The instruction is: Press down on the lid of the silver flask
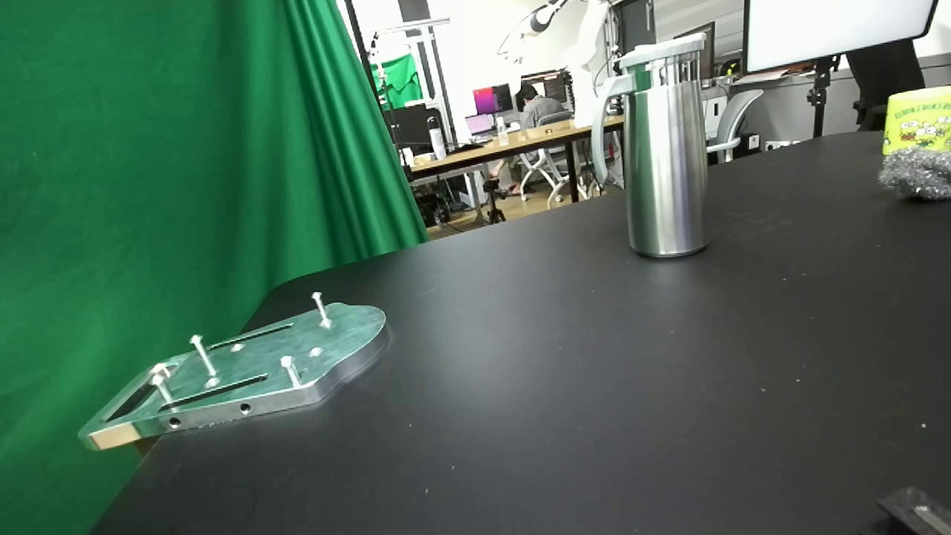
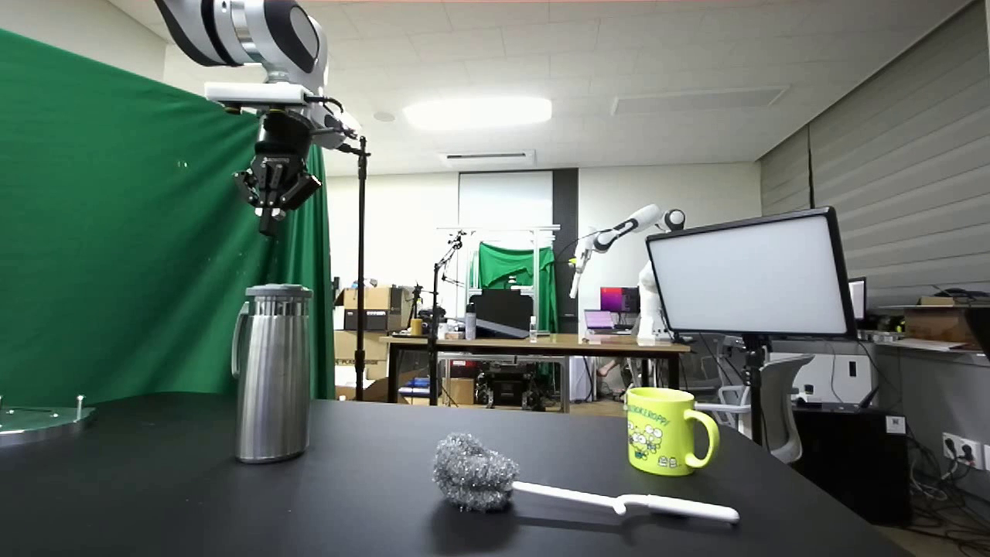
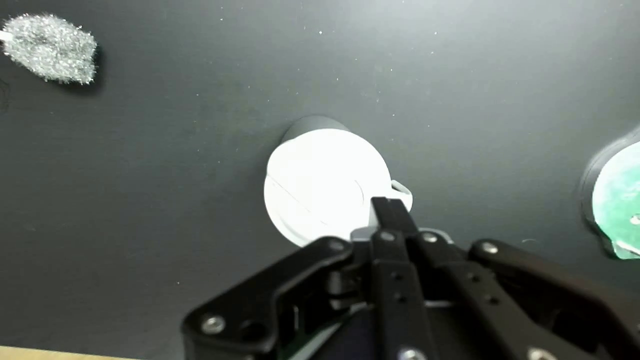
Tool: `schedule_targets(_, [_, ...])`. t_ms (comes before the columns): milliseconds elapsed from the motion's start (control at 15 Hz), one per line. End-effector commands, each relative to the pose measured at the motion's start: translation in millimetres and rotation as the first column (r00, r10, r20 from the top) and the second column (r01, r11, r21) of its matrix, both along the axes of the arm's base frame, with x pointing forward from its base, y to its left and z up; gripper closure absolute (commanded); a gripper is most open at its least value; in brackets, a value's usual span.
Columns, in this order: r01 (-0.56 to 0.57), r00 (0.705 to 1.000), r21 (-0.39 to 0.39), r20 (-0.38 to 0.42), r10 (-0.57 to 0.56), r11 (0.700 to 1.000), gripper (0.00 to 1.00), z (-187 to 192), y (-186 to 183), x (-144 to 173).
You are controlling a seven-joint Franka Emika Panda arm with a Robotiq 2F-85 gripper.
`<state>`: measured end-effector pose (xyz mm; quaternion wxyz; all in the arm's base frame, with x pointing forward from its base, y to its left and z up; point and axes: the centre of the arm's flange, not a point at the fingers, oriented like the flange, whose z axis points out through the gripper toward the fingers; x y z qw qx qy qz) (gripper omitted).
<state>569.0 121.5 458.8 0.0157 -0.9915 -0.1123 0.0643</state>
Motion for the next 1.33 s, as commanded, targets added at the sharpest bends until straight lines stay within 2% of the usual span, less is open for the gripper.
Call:
schedule_targets(0, [0.000, 1.000, 0.000, 0.000, 0.000, 1.000, 0.99, 0, 0, 0])
schedule_targets(733, [0.019, 1.000, 0.013, 0.006, -0.019, 1.000, 1.00, -9, -2, -4])
schedule_targets(1267, [0.050, 0.995, 0.024, 0.081, -0.052, 0.998, 1.00, -34, -13, -5])
